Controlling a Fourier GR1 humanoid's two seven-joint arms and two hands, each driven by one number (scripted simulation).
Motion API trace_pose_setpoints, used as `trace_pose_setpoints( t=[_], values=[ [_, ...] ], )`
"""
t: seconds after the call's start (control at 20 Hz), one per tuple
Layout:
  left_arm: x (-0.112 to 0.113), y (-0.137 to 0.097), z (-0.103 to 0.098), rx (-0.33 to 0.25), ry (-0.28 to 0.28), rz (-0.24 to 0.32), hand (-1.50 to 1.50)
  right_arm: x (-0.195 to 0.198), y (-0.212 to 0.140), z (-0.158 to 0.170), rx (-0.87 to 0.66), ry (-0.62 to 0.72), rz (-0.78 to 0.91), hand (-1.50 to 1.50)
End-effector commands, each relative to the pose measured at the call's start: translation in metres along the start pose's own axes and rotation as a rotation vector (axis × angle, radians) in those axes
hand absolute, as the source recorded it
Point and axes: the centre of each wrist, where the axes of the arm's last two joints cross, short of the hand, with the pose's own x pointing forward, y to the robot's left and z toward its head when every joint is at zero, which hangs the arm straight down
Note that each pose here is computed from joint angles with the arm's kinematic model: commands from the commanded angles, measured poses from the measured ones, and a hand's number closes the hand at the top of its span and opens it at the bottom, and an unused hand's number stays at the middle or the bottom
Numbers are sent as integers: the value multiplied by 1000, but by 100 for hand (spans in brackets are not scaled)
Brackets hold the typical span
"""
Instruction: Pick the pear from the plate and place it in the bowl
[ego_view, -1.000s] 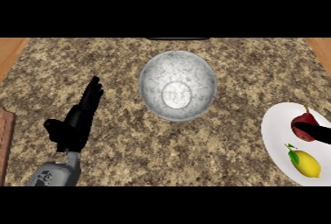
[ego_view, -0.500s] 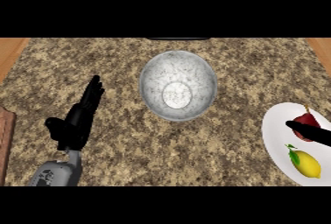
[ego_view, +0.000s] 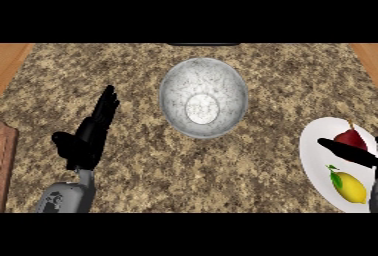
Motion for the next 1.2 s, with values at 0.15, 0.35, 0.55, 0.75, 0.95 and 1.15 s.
trace_pose_setpoints(
  t=[0.15,0.35,0.55,0.75,0.95,1.15],
  values=[
    [1,-1,13,-1,-7,-3,0,-3,6,-12,-49,71,156,-150],
    [-7,-14,-11,-4,1,-3,0,-32,-10,-20,1,96,205,-150],
    [-5,-13,19,-1,-16,-9,0,-26,21,-26,37,87,157,-150],
    [-11,2,10,-12,-3,1,0,-8,21,-35,133,-29,350,150],
    [-2,-7,-9,14,-12,-17,0,-42,36,-26,176,-61,333,150],
    [6,-9,1,-1,12,5,0,-25,47,-24,164,-61,258,150]
  ],
)
